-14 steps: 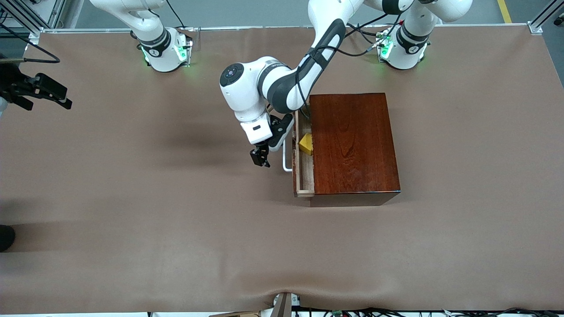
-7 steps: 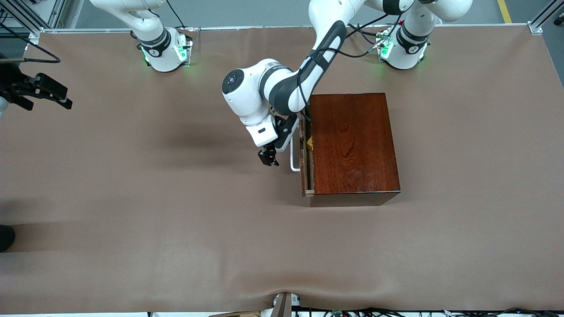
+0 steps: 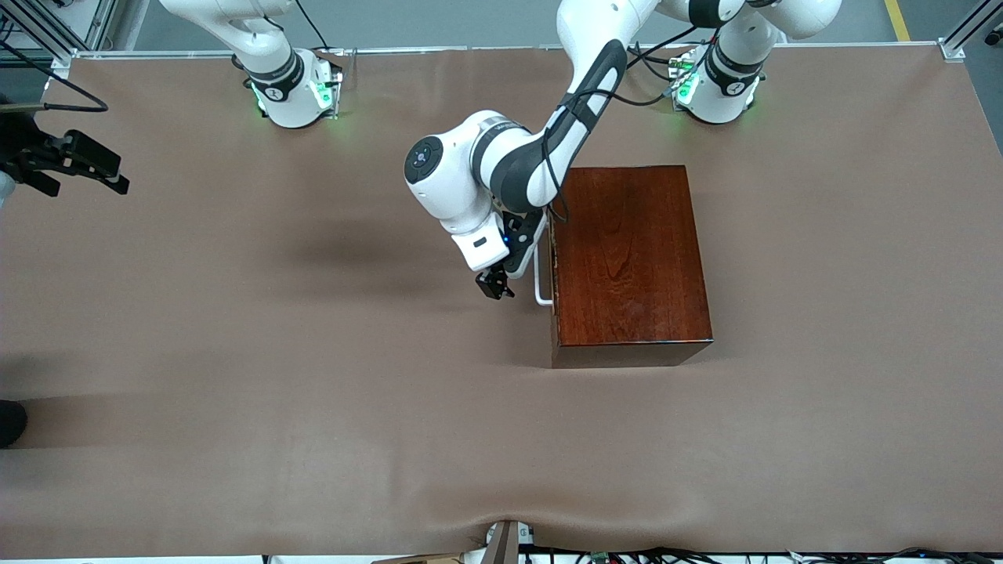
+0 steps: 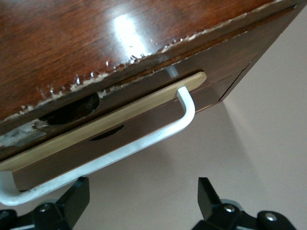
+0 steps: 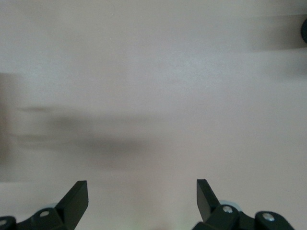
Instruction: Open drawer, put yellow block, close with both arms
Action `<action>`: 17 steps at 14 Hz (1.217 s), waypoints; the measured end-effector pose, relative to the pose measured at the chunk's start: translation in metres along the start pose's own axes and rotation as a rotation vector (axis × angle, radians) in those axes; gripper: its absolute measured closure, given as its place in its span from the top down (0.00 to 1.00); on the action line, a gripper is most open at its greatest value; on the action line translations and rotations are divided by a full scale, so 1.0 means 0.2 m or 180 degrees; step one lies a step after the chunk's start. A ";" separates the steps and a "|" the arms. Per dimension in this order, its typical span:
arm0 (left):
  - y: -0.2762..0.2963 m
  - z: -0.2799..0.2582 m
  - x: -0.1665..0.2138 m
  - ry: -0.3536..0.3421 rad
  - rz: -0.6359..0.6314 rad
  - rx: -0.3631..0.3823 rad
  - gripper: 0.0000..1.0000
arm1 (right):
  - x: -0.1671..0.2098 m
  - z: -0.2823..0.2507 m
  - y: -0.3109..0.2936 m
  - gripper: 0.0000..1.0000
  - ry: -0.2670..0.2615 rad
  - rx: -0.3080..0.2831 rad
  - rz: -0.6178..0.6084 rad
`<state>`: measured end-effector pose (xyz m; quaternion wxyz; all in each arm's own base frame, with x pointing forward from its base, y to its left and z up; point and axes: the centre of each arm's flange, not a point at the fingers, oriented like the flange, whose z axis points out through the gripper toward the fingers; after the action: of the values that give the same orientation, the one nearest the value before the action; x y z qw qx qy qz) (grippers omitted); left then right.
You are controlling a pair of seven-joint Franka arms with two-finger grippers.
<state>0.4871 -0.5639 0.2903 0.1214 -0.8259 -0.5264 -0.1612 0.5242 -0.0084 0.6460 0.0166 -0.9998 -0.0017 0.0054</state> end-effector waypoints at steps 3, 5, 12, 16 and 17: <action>0.00 -0.01 0.01 -0.0015 0.0006 -0.0008 1.00 | 0.00 0.00 0.00 1.00 0.0000 0.0000 0.0000; 0.01 -0.02 0.00 -0.0051 0.0064 -0.0070 1.00 | 0.00 0.00 0.00 1.00 0.0000 0.0000 0.0000; 0.08 -0.41 0.23 -0.0399 0.0183 -0.0517 1.00 | 0.00 0.00 0.01 1.00 -0.0011 0.0001 0.0006; 0.14 -0.71 0.79 -0.0736 0.0337 -0.0766 1.00 | 0.00 0.00 0.01 1.00 -0.0027 0.0001 0.0008; 0.14 -0.77 0.95 -0.0772 0.0406 -0.0818 1.00 | 0.00 0.00 0.01 1.00 -0.0029 0.0001 0.0008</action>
<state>0.5660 -0.4744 0.5060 -0.0395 -0.8797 -0.4589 -0.1183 0.5233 -0.0098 0.6452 0.0168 -0.9998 -0.0005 0.0099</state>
